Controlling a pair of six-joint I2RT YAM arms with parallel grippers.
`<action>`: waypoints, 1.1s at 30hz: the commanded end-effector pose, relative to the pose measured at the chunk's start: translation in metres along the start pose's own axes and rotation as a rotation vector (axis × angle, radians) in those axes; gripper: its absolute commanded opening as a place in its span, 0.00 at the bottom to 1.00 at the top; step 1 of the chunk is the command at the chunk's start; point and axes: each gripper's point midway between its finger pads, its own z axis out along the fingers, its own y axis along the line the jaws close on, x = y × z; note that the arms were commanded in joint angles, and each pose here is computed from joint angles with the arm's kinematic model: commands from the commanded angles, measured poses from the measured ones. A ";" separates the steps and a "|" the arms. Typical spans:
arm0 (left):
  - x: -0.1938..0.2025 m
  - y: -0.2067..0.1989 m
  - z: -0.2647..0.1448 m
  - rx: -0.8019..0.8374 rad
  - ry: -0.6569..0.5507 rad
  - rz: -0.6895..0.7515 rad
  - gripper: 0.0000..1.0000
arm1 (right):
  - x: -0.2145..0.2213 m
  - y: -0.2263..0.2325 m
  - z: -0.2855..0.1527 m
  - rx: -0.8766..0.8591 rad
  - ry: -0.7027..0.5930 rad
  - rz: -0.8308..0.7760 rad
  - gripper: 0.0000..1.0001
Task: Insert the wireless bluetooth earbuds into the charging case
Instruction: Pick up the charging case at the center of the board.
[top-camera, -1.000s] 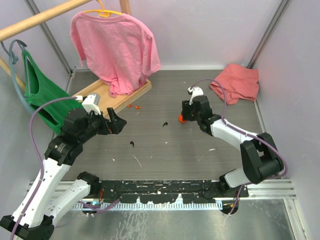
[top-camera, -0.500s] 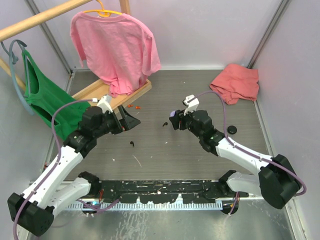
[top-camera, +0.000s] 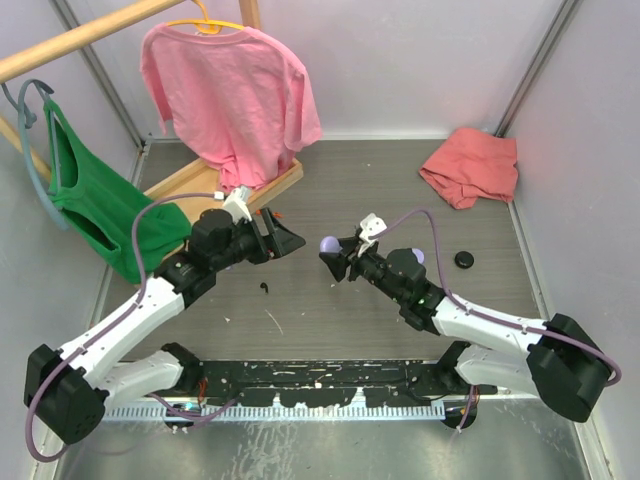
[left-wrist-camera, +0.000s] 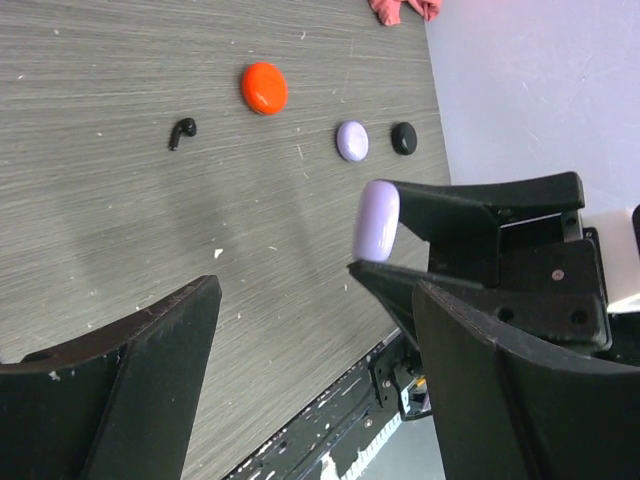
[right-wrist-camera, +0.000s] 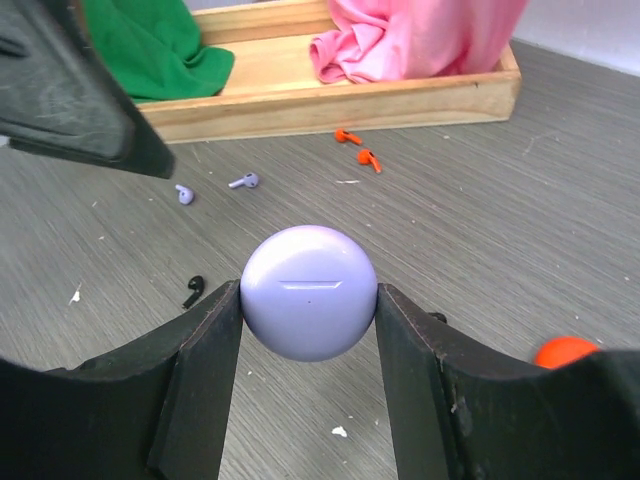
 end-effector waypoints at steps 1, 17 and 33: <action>-0.025 -0.036 0.003 0.108 -0.098 0.027 0.78 | -0.046 0.016 -0.001 -0.052 -0.189 -0.048 0.41; -0.001 -0.062 0.024 0.189 -0.041 0.074 0.65 | -0.048 0.038 0.003 -0.141 -0.212 -0.082 0.41; 0.004 -0.065 0.026 0.221 -0.029 0.129 0.35 | -0.042 0.050 0.004 -0.212 -0.202 -0.095 0.45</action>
